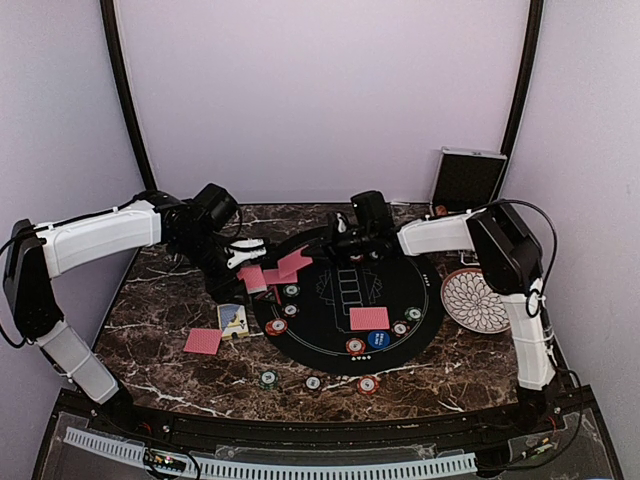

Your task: Distribute texas hold em gaming equipment

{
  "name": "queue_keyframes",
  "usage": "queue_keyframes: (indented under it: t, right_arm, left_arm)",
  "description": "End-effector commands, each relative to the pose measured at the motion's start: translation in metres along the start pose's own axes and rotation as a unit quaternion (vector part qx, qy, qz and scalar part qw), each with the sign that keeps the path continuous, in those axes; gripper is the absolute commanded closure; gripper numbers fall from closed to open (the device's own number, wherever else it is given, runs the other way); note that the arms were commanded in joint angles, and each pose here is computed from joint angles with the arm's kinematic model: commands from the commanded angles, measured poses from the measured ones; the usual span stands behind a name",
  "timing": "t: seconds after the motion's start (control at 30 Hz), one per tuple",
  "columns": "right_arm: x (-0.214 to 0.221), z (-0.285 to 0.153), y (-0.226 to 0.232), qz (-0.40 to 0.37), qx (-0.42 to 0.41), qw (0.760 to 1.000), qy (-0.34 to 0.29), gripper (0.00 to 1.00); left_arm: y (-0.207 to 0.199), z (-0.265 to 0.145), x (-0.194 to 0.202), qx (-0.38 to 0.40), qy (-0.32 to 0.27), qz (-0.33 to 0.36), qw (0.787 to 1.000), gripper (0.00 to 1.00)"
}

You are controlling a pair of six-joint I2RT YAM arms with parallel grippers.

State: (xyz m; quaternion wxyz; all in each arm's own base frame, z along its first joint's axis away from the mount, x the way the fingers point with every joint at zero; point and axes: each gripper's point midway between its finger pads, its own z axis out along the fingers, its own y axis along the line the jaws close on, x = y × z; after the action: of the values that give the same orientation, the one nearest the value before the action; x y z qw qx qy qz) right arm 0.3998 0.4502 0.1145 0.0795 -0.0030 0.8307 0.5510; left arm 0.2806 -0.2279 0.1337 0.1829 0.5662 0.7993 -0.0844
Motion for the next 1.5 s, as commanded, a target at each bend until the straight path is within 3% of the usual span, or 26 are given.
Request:
queue_keyframes:
  t: [0.0, 0.73, 0.97, 1.23, 1.33, 1.47]
  right_arm:
    - [-0.015, 0.009, 0.002, -0.022, 0.001, 1.000, -0.016, 1.00]
    - [-0.059, 0.073, -0.035, -0.035, 0.018, 0.998, -0.050, 1.00]
    - [-0.059, 0.075, -0.050, -0.044, 0.043, 0.997, -0.054, 0.81]
    - [-0.060, 0.065, -0.040, -0.073, 0.058, 0.994, -0.060, 0.52]
    - [-0.062, 0.057, -0.026, -0.092, 0.057, 0.992, -0.066, 0.37]
    - [-0.063, 0.045, -0.011, -0.113, 0.066, 0.989, -0.069, 0.05]
  left_arm:
    - [-0.004, -0.012, -0.004, -0.002, -0.019, 0.009, 1.000, 1.00]
    - [-0.004, -0.013, -0.006, 0.003, -0.020, 0.013, 1.000, 1.00]
    - [-0.004, -0.012, -0.007, 0.004, -0.021, 0.013, 1.000, 1.00]
    - [-0.003, -0.012, -0.009, 0.005, -0.020, 0.011, 1.000, 1.00]
    - [-0.003, -0.013, -0.009, 0.005, -0.021, 0.011, 1.000, 1.00]
    - [-0.003, -0.015, -0.010, 0.003, -0.022, 0.010, 1.000, 1.00]
